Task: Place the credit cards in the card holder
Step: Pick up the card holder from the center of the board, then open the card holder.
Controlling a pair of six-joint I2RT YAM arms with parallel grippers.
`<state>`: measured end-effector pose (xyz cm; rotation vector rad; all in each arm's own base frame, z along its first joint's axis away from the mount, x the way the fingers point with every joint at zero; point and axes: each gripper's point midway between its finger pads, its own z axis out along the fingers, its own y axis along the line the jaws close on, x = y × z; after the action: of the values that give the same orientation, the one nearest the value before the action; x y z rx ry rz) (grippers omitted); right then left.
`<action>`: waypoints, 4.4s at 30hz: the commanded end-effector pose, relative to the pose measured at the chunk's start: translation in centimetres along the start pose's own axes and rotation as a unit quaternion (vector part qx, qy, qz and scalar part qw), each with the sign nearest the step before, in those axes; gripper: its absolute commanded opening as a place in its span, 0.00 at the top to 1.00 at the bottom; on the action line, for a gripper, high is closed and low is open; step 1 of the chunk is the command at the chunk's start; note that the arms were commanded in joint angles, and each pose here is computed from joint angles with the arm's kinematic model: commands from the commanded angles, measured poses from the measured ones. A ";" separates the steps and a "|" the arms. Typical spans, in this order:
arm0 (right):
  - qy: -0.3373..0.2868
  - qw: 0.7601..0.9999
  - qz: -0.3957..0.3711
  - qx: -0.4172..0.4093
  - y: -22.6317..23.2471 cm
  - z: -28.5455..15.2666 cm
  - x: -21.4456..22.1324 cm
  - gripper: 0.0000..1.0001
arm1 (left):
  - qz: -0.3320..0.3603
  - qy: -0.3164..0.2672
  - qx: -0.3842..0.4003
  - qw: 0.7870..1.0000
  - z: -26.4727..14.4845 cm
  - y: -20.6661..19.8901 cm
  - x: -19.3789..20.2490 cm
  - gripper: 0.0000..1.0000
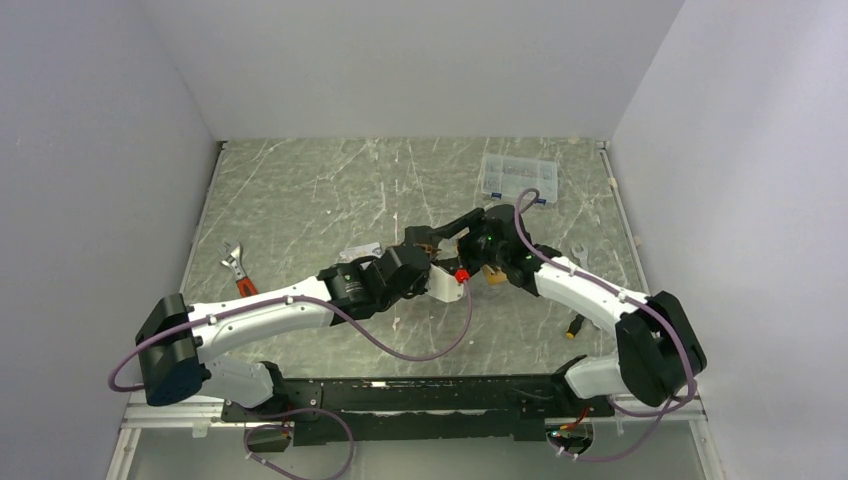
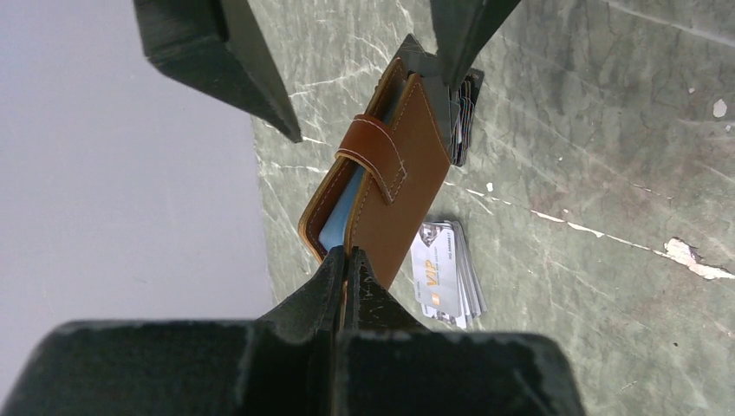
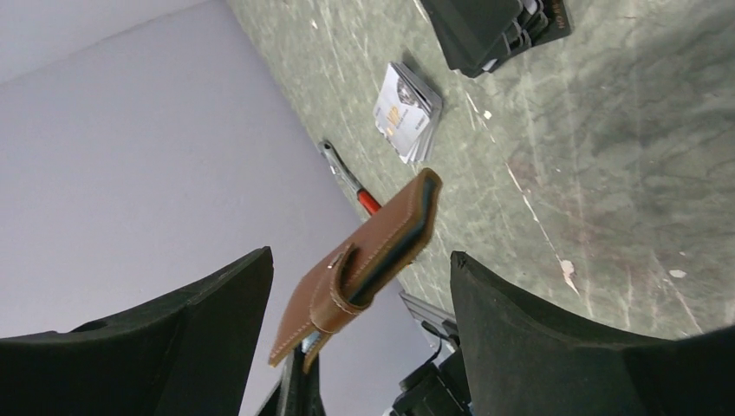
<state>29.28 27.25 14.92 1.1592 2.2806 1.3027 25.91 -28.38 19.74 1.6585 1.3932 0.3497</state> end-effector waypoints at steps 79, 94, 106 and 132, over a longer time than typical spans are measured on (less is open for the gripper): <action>0.039 0.782 -0.511 -0.355 10.7 -6.5 12.3 1.00 | -0.650 -0.297 0.400 0.574 -10.5 3.1 0.9 0.70; 0.045 0.764 -0.536 -0.356 12.2 -8.8 10.7 0.46 | -0.649 -0.289 0.405 0.575 -10.3 3.1 1.7 1.00; 0.146 0.735 -0.521 -0.408 13.4 -9.5 12.3 0.44 | -0.637 -0.288 0.420 0.578 -10.8 3.2 1.6 1.00; 0.050 0.766 -0.525 -0.367 14.8 -8.1 10.1 1.00 | -0.673 -0.260 0.376 0.582 -9.1 2.3 2.4 0.32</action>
<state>24.83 35.54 28.67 -0.4844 1.8053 1.5403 21.86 -21.96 26.27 0.6334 1.9415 -1.6818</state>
